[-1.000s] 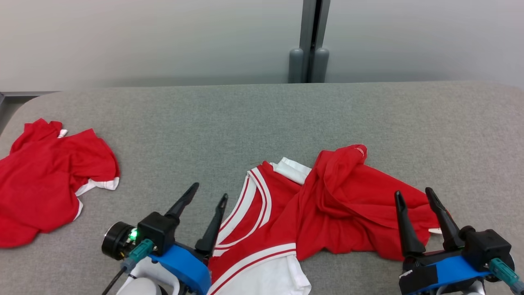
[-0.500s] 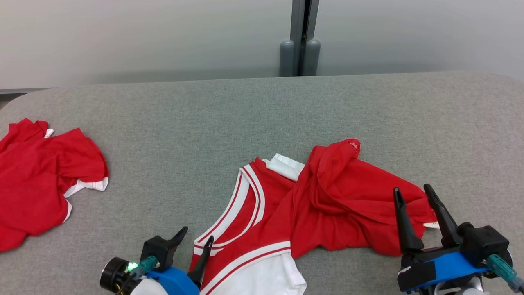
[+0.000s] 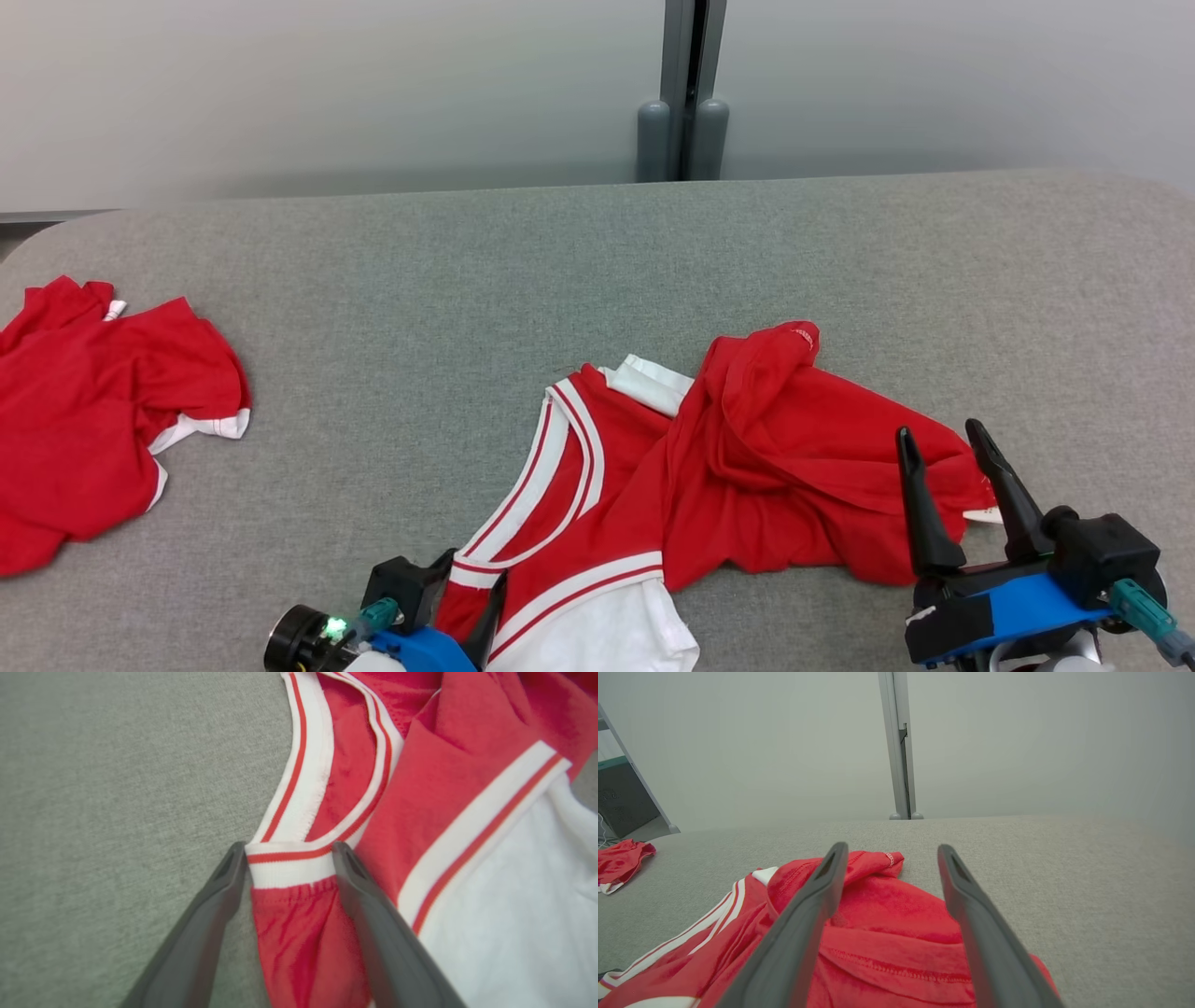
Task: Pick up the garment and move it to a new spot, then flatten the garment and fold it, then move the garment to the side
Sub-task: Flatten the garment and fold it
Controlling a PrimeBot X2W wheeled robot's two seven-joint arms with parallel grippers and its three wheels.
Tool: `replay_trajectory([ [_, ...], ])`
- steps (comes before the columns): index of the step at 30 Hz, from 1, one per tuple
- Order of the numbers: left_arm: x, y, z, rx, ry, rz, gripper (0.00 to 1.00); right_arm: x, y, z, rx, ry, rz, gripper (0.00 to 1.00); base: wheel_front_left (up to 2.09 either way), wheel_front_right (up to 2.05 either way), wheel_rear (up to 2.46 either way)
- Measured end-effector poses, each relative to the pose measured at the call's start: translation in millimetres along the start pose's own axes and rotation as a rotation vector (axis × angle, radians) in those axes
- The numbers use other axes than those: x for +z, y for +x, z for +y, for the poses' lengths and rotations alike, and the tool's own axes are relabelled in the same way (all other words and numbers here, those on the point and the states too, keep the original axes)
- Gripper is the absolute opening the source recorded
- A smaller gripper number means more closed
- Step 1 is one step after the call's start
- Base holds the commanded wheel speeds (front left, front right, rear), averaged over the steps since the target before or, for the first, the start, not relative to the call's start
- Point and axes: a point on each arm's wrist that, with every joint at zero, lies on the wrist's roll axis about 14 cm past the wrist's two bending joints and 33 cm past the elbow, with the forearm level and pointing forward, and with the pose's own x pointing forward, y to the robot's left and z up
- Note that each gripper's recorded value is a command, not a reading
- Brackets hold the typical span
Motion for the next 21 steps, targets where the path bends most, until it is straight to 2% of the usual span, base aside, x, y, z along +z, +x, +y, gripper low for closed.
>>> replay_trajectory([
  [1, 0.3, 0.7, -0.9, -0.004, 0.009, 0.001, 0.54, 0.7, -0.3, 0.2, 0.001, 0.000, -0.002, 1.00, 0.00, 0.00, 0.00],
  [2, 2.0, 1.4, -1.6, -0.006, 0.016, -0.007, 0.21, 1.4, -0.5, 0.5, 0.001, -0.001, -0.004, 1.00, 0.00, 0.00, 0.00],
  [3, 3.2, 1.9, -2.7, -0.007, 0.016, -0.017, 0.00, 2.0, -0.7, 0.8, 0.002, 0.000, -0.006, 1.00, 0.00, 0.00, 0.00],
  [8, 32.4, 6.8, 7.4, 0.029, 0.032, -0.111, 0.00, 5.0, -1.5, 0.0, 0.000, -0.003, -0.018, 1.00, 0.00, 0.00, 0.00],
  [16, 107.1, 12.8, 55.1, 0.138, 0.029, -0.297, 0.00, 2.4, -0.7, -1.2, -0.001, -0.005, -0.010, 1.00, 0.00, 0.00, 0.00],
  [21, 137.2, 13.8, 87.0, 0.211, 0.017, -0.359, 0.00, 2.5, -1.7, -11.2, -0.029, -0.011, -0.008, 1.00, 0.00, 0.00, 0.00],
])
